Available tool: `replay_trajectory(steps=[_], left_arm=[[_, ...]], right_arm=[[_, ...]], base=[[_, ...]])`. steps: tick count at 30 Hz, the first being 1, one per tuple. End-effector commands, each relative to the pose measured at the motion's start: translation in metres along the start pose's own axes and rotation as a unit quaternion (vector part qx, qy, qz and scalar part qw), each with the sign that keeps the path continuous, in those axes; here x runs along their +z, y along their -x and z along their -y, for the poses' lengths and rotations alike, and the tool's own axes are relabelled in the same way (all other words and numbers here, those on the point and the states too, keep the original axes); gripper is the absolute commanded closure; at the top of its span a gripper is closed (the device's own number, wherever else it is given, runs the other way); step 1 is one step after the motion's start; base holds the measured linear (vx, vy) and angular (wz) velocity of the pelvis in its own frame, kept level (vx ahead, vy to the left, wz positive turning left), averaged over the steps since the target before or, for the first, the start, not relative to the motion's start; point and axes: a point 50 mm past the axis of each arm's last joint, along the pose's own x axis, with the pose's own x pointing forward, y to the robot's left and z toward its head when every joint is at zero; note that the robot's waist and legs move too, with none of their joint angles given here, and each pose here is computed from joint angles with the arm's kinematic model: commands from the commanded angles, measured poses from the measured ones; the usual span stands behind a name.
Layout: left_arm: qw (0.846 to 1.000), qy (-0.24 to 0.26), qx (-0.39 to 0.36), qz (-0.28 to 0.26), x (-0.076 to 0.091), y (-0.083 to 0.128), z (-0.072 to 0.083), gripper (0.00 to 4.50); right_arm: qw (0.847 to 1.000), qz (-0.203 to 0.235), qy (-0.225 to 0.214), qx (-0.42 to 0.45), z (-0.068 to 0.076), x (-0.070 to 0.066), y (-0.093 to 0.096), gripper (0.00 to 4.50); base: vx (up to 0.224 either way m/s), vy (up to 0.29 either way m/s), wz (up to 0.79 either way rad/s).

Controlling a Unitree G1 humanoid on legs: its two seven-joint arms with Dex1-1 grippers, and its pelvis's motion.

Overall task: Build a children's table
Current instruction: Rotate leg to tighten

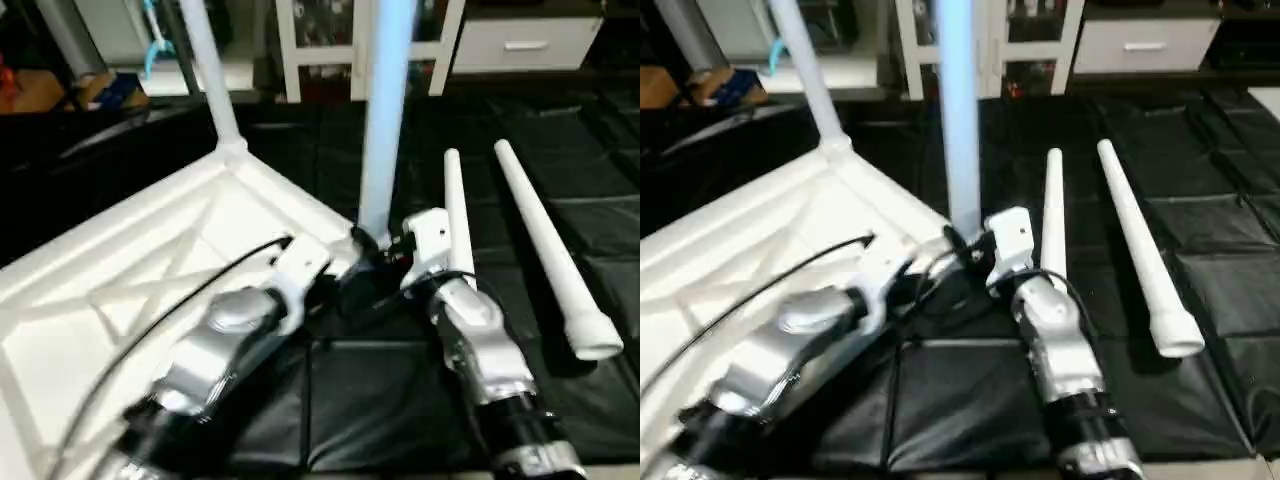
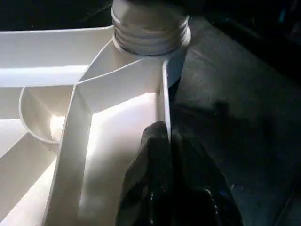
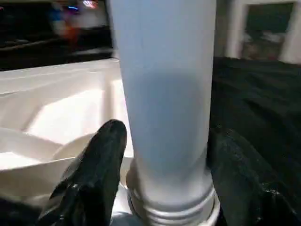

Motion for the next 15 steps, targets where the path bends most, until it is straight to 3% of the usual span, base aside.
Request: replay_trajectory(steps=[1,4,6,11,14,15], left_arm=[[0.996,0.014,-0.059,-0.059,-0.032,0.008,0.01,4.5],[0.994,0.008,-0.079,-0.073,-0.038,0.019,0.01,4.5],[0.992,0.006,-0.085,-0.089,-0.044,0.033,0.005,4.5],[0.991,0.005,-0.105,-0.085,-0.042,0.042,0.003,4.5],[0.99,0.004,-0.111,-0.083,-0.041,0.045,0.003,4.5],[0.99,0.004,-0.115,-0.082,-0.041,0.045,0.003,4.5]], right_arm=[[0.998,0.033,0.007,0.055,-0.001,0.017,0.0,1.41],[0.996,0.035,0.028,0.076,0.007,0.024,0.006,1.41],[0.989,0.016,0.051,0.141,0.018,0.033,0.02,1.41],[0.977,-0.028,0.086,0.193,0.033,0.035,0.036,1.41],[0.973,-0.05,0.073,0.211,0.041,0.033,0.042,1.41],[0.971,-0.061,0.068,0.22,0.042,0.03,0.044,1.68]], base=[[0.064,-0.026,-0.01],[0.02,-0.008,0.0],[0.0,0.0,0.0],[0.0,0.0,0.0],[0.0,0.0,0.0],[0.0,0.0,0.0]])
